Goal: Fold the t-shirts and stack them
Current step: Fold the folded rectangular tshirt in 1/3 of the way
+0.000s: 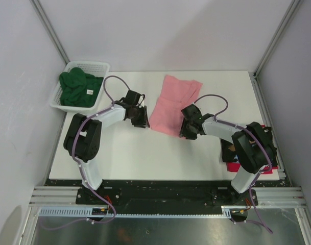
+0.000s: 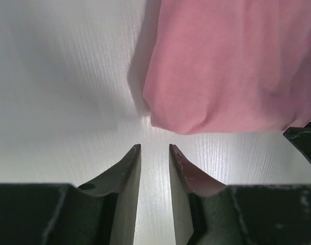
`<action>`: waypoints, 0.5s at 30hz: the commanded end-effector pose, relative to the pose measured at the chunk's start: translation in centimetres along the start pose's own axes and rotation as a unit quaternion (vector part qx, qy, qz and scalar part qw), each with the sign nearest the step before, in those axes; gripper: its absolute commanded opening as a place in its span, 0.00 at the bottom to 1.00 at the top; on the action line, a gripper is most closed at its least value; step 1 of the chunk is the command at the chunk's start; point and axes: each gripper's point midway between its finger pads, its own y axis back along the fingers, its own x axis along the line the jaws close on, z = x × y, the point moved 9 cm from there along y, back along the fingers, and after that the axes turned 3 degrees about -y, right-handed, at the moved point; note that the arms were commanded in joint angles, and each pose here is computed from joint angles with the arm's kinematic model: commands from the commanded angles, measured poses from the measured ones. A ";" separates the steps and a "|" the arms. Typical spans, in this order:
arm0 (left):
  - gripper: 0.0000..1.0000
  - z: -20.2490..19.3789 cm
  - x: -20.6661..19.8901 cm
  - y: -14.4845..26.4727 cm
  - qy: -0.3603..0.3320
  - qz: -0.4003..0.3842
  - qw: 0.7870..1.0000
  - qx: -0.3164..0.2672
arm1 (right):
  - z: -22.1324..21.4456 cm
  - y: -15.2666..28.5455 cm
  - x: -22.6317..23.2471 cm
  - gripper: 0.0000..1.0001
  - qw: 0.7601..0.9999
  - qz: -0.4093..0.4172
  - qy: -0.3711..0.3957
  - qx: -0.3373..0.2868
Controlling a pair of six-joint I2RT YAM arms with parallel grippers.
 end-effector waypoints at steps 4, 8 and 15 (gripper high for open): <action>0.33 -0.4 -0.7 1.5 -0.008 -0.012 1.000 -0.015 | 1.1 0.6 -0.6 0.15 0.999 -0.020 -0.013 -0.042; 0.33 -1.5 -1.3 1.0 -0.015 -0.013 1.000 -0.009 | 1.5 1.7 -2.1 0.05 0.998 -0.047 -0.004 -0.049; 0.32 -3.9 -3.7 0.3 -0.040 -0.046 0.998 -0.016 | 1.5 2.4 -4.7 0.04 0.997 -0.070 0.008 -0.037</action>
